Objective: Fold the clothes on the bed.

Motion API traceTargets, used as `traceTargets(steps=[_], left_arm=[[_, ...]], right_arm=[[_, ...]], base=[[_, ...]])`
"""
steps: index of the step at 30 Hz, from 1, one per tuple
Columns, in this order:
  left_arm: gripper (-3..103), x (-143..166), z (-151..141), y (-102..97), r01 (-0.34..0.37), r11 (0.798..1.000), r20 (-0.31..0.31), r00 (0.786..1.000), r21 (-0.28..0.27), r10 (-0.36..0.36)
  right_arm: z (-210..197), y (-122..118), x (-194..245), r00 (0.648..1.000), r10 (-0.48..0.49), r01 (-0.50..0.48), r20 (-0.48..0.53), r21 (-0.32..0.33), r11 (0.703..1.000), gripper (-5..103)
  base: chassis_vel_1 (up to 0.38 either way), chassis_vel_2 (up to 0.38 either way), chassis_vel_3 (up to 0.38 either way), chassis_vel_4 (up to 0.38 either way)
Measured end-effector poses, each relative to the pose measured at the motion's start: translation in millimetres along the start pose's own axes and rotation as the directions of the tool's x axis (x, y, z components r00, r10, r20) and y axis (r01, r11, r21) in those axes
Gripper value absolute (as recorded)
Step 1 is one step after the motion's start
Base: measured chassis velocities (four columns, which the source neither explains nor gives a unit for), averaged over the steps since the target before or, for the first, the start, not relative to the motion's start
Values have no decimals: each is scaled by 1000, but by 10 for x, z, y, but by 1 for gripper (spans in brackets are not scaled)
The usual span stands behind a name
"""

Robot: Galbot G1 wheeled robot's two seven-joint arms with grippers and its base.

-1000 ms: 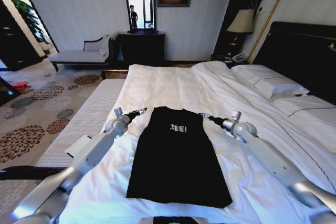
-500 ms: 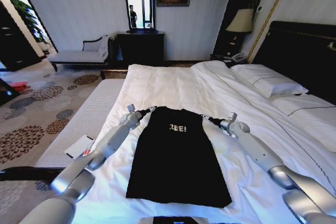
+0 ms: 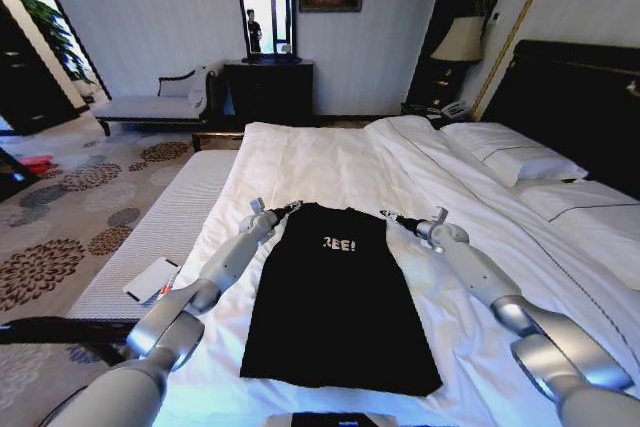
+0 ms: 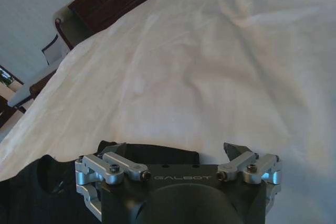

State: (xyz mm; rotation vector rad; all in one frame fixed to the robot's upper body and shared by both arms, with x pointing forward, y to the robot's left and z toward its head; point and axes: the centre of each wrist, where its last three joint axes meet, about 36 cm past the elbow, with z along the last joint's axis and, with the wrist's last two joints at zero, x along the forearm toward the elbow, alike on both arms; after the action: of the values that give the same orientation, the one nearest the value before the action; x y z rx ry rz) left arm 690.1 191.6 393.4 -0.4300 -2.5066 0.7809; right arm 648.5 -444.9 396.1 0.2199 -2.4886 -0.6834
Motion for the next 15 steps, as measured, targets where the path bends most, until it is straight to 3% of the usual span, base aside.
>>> traceTargets(steps=[15], left_arm=[[100, 66, 18, -8, -5, 1000, 5, 1000, 3, 5]], right_arm=[[146, 3, -103, 999, -2, 2, -37, 11, 1000, 100]], base=[[0, 0, 0, 0]])
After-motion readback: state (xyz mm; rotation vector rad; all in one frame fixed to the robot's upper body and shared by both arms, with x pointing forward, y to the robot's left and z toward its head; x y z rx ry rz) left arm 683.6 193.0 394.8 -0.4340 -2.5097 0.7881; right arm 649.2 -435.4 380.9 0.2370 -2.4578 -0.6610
